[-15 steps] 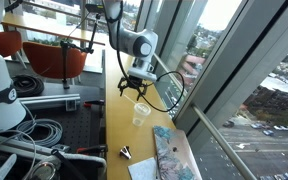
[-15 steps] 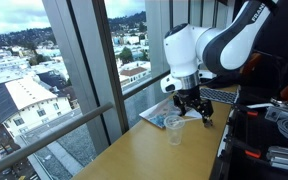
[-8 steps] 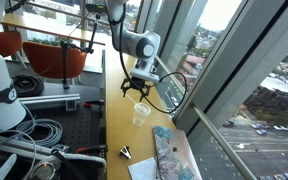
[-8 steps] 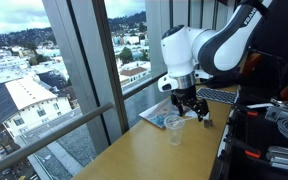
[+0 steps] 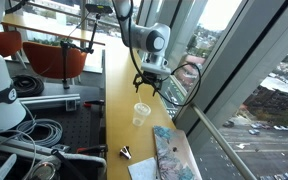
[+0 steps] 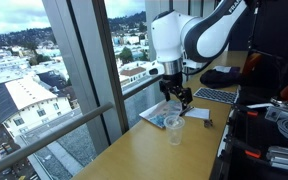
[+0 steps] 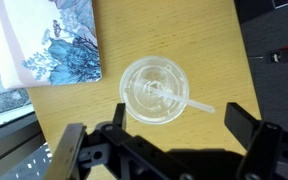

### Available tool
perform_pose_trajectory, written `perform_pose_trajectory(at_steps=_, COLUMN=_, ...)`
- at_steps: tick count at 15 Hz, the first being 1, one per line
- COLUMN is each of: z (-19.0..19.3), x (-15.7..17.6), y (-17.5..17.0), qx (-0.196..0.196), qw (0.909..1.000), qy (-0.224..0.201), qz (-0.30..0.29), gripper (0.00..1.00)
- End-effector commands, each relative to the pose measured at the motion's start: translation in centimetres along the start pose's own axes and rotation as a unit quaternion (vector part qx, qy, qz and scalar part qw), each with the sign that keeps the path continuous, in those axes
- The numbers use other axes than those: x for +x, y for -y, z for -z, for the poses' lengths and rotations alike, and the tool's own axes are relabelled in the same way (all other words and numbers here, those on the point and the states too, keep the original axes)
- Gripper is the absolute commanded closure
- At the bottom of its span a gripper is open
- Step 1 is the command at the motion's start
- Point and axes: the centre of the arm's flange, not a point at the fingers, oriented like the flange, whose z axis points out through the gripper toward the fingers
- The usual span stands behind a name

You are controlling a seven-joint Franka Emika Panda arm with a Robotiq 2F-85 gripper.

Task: Put the straw inside the plastic cup

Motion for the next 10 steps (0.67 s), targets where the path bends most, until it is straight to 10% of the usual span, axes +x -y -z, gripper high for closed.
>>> perform_pose_trajectory(at_steps=1, z=2.7, x=-0.1, y=-1.6, qx=0.000, qw=0.9997, qy=0.003, qz=-0.022, gripper=0.00)
perform_pose_trajectory(at_steps=10, z=4.2, x=2.1, y=4.0, qx=0.087, qw=0.9861, qy=-0.004, qz=-0.142, gripper=0.00)
